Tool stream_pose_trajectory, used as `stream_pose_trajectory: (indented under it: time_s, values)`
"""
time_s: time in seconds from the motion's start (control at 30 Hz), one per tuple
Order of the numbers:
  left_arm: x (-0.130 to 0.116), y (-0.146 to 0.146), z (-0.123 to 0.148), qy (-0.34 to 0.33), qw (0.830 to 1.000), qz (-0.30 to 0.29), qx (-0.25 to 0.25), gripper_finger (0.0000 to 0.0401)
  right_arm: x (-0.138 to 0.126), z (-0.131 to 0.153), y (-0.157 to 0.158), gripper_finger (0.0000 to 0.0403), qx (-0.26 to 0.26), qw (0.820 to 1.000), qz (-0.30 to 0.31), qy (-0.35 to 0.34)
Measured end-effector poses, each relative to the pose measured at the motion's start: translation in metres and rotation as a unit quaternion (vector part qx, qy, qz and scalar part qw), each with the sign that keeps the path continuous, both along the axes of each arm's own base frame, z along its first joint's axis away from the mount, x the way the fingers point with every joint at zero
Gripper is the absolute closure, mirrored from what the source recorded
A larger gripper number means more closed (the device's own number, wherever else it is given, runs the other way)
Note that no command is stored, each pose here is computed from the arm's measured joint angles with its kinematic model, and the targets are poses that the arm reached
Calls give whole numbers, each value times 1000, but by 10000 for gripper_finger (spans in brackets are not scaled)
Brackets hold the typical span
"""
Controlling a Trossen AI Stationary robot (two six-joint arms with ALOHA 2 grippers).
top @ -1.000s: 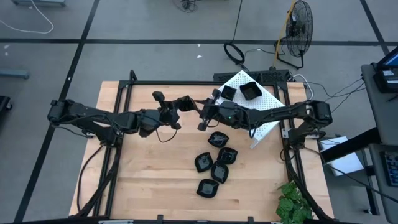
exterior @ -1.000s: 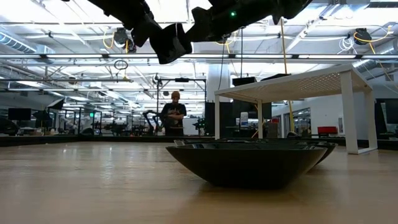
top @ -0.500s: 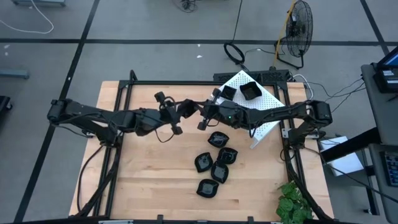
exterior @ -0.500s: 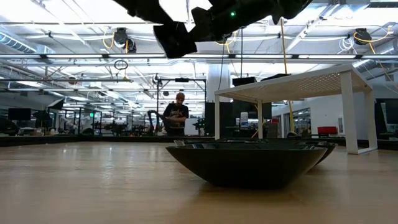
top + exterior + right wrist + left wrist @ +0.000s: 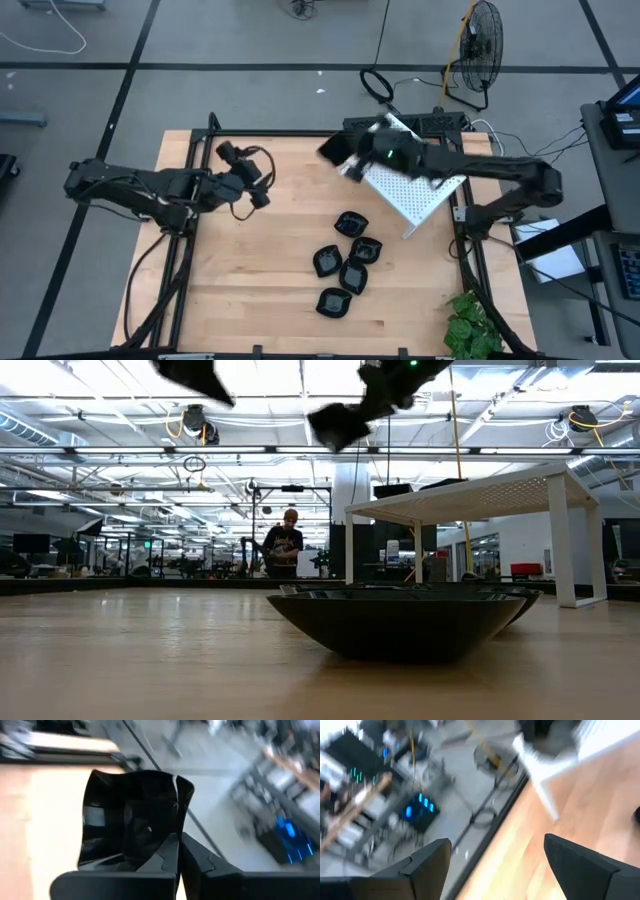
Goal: Pick & Place Mini shaped plates
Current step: Stack the distorted square plate on top of the other distorted square plates on the shelf
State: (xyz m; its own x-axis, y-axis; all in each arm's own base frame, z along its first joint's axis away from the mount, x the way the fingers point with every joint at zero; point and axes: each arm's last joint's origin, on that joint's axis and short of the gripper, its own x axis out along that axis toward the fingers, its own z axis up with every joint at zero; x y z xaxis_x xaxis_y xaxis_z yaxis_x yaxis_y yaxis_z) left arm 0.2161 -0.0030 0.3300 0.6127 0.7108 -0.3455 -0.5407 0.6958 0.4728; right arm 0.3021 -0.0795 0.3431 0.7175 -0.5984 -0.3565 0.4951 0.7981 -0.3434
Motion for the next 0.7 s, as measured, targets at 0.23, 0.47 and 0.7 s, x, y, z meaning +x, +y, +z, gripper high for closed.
stream_pose_trajectory:
  time_s: [0.23,0.47,0.7]
  values:
    - [-17,18,-54,22,996,75,-44,77,-72,31,-47,403,118,986,-102,60]
    - [-23,30,-89,40,990,100,-89,77,-121,34,-67,403,210,966,-138,61]
    - [-23,36,-91,36,988,99,-112,77,-145,29,-68,403,259,942,-194,92]
